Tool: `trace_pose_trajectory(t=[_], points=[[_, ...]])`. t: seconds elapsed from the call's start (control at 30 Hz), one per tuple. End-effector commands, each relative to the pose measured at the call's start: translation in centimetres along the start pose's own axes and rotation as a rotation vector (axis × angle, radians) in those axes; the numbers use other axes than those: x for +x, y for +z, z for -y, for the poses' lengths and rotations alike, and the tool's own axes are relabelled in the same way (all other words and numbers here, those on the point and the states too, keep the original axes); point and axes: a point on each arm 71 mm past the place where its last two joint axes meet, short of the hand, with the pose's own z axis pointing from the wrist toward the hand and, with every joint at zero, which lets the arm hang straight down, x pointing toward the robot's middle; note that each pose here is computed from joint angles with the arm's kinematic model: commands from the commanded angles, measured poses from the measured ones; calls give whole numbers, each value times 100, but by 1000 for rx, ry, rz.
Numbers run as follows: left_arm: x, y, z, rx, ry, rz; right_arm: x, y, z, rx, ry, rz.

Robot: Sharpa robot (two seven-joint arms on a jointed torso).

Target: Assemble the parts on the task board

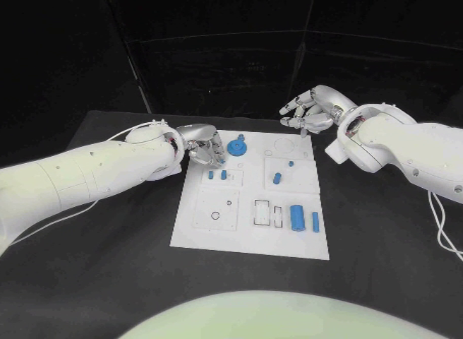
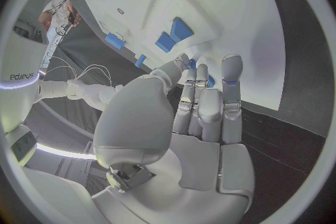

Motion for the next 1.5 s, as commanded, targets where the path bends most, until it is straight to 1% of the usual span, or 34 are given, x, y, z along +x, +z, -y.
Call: trace_pose_trajectory(t=[0.03,0.63,1.2,1.5], points=[[6,-5,-1,3,-2,-4,-13,0,-14,-11,2,6],[-7,-21,14,14,-11,15,-13,3,-11,-10,3,6],[-2,-32,-50,-29,-15,-4,-13,2,-11,-10,3,6],[4,-28,-63,-45,-16,-14,-15,0,-9,-10,2,6]])
